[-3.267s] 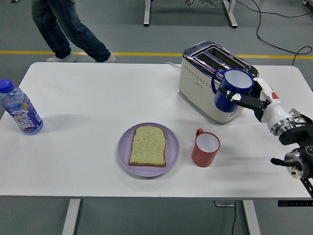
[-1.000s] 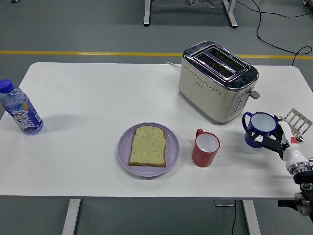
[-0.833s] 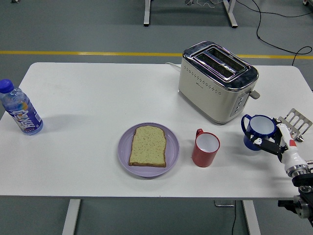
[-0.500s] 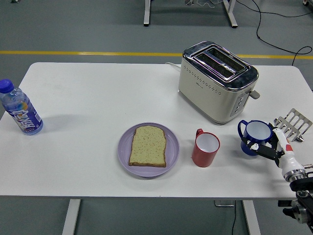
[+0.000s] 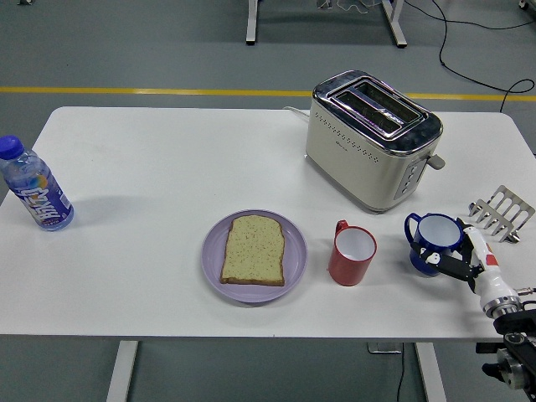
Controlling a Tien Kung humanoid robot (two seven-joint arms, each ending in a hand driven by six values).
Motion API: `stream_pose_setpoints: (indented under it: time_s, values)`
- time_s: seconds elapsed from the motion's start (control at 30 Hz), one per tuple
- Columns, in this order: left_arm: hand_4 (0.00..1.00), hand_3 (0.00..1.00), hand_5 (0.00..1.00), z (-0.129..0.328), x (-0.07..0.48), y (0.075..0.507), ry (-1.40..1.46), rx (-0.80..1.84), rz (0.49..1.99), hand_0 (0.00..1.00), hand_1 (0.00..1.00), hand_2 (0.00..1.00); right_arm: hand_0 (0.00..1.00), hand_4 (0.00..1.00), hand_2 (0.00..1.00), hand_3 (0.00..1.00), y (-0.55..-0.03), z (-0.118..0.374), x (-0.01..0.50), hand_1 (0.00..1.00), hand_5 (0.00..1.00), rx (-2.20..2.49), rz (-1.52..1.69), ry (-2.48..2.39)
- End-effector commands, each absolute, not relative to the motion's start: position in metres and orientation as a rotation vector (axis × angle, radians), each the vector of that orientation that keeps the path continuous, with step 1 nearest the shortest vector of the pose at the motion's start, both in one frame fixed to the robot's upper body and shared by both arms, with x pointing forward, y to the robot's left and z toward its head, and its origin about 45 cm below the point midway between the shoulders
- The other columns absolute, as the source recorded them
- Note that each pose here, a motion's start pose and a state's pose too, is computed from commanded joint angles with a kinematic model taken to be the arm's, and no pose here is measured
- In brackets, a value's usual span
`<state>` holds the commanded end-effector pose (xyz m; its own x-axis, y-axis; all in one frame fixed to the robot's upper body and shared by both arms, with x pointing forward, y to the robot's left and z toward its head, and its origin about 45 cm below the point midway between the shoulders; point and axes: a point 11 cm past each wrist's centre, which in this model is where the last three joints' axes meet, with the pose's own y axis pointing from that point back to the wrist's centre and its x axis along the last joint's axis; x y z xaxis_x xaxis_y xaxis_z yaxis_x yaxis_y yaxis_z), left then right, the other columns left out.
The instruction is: Pick up the cup,pour liquid into bread,place the cup on the desk
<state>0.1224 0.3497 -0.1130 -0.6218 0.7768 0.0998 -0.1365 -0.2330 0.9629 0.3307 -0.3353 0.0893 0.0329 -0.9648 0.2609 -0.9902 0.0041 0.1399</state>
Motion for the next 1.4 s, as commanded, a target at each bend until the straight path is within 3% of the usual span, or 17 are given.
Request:
stream_pose_setpoints:
  time_s: [1.0, 1.03, 1.2, 1.23, 1.4]
  values:
    - [0.396, 0.611, 0.998, -0.113, 0.121, 0.349, 1.403, 0.805, 1.905, 0.69, 0.756, 0.773, 0.477, 0.564, 0.541, 0.544, -0.336, 0.078, 0.317, 0.421, 0.002, 2.039, 0.124, -1.97]
    - [0.396, 0.611, 0.998, -0.113, 0.121, 0.349, 1.403, 0.805, 1.904, 0.69, 0.756, 0.773, 0.462, 0.698, 0.539, 0.581, -0.336, 0.078, 0.316, 0.411, 0.041, 2.039, 0.13, -1.965]
    - [0.396, 0.611, 0.998, -0.114, 0.12, 0.349, 1.404, 0.807, 1.903, 0.69, 0.756, 0.773, 0.462, 0.698, 0.539, 0.581, -0.336, 0.077, 0.314, 0.411, 0.041, 2.034, 0.141, -1.952]
    - [0.396, 0.611, 0.998, -0.114, 0.12, 0.349, 1.404, 0.807, 1.903, 0.69, 0.756, 0.773, 0.552, 0.776, 0.585, 0.737, -0.336, 0.077, 0.314, 0.463, 0.082, 2.032, 0.142, -1.952]
    - [0.396, 0.611, 0.998, -0.114, 0.12, 0.35, 1.403, 0.803, 1.905, 0.69, 0.756, 0.773, 0.552, 0.776, 0.585, 0.737, -0.338, 0.077, 0.315, 0.463, 0.082, 2.021, 0.15, -1.946]
